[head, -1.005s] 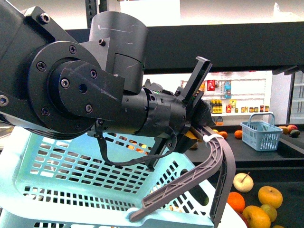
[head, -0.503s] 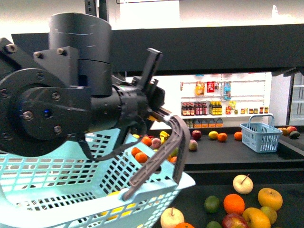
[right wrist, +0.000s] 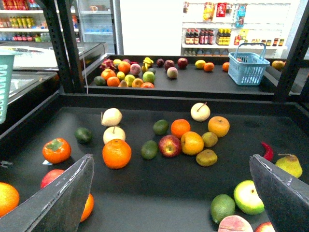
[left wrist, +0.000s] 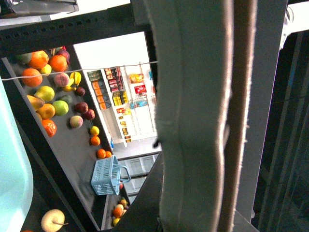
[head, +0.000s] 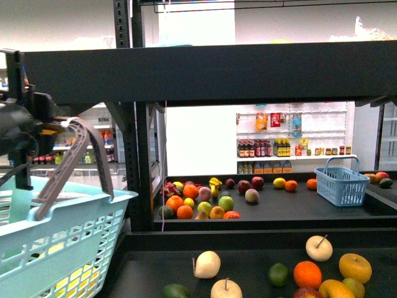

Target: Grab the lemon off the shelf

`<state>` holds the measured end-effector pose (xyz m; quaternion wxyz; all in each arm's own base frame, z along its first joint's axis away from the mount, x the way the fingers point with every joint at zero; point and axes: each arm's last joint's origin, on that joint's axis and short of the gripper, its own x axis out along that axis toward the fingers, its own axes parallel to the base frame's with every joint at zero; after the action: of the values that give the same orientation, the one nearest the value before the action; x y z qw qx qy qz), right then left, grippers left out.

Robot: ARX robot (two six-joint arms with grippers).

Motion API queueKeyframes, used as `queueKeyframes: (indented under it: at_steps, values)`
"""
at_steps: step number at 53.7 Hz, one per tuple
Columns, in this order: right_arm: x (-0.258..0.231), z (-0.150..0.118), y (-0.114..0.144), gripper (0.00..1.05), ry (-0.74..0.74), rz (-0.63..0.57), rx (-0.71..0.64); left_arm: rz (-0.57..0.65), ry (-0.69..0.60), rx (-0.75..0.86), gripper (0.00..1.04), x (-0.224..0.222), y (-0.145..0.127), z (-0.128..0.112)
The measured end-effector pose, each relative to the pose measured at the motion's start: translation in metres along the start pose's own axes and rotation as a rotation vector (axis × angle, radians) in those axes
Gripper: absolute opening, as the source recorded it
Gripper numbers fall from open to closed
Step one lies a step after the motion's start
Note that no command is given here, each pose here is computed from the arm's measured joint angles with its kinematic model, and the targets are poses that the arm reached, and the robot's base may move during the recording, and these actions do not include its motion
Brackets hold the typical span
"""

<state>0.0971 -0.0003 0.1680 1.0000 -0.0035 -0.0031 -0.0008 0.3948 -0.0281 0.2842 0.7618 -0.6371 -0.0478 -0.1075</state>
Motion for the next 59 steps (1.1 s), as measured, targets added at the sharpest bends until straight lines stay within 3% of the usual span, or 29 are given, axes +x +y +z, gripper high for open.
queueKeyframes:
  at_steps: [17,28,40,59]
  values:
    - [0.000,0.000,0.000,0.97,0.000,0.000,0.000,-0.141,-0.097,-0.012,0.07,-0.013,0.009,0.072]
    - [0.000,0.000,0.000,0.97,0.000,0.000,0.000,-0.133,-0.175,-0.018,0.07,-0.018,0.040,0.107]
    - [0.000,0.000,0.000,0.97,0.000,0.000,0.001,-0.120,-0.189,-0.067,0.07,-0.020,0.086,0.122]
    - [0.000,0.000,0.000,0.97,0.000,0.000,0.002,-0.159,-0.188,-0.115,0.07,-0.029,0.106,0.131]
